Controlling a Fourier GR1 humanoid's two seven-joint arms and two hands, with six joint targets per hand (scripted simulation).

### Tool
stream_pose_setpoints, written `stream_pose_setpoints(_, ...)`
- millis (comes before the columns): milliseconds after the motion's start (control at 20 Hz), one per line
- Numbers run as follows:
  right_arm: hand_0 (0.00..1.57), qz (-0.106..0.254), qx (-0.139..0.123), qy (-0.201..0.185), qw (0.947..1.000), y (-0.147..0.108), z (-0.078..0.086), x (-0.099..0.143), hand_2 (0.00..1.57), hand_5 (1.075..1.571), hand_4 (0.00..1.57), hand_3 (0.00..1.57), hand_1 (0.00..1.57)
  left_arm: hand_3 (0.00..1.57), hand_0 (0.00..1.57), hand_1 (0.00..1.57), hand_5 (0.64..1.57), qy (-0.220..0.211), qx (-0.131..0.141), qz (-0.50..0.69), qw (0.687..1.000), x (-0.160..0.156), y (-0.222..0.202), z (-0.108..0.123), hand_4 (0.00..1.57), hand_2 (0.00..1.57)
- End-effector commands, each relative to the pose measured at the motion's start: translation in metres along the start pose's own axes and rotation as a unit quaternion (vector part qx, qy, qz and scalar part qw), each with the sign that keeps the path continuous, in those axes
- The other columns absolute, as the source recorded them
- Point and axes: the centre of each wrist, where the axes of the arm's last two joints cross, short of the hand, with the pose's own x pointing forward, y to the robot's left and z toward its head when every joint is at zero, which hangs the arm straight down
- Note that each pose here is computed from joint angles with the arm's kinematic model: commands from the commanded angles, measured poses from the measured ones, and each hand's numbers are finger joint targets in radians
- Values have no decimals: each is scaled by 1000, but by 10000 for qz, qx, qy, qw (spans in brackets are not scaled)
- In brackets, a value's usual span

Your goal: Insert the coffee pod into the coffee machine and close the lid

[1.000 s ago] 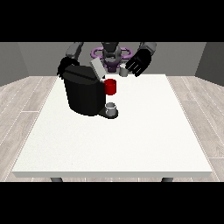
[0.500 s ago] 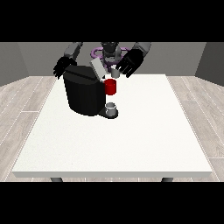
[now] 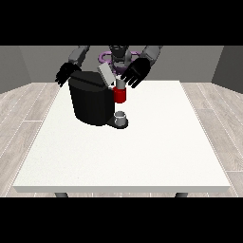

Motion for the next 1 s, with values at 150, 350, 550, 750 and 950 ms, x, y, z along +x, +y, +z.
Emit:
stream_pose_setpoints(150, 0, -91, -15, 73, 9999, -1, 4, -7, 0, 1571, 499, 0, 0, 1208, 1251, 1251, 1571, -56, -182, 60, 9998, 8, -16, -4, 506, 1294)
stream_pose_setpoints(350, 0, -94, -153, 15, 9998, -22, -7, -1, 0, 1571, 525, 0, 0, 1195, 1185, 1185, 1571, -233, -149, -33, 9996, 16, -4, -6, 497, 1264)
stream_pose_setpoints(550, 0, -105, -94, -71, 9999, -10, 6, -8, 0, 1571, 462, 0, 0, 1201, 1190, 1190, 1571, -59, 9, -29, 10000, -1, -3, -1, 515, 1269)
stream_pose_setpoints(750, 0, -35, 101, 38, 9999, -12, 15, -11, 0, 1571, 448, 0, 0, 1182, 1164, 1164, 1571, 152, -64, -78, 9998, -4, -8, -1, 492, 1239)
stream_pose_setpoints(950, 0, -53, -217, 63, 9997, -30, 7, -13, 0, 1571, 415, 0, 0, 1199, 1221, 1221, 1571, -33, -347, -13, 9994, -4, -24, 0, 488, 1275)
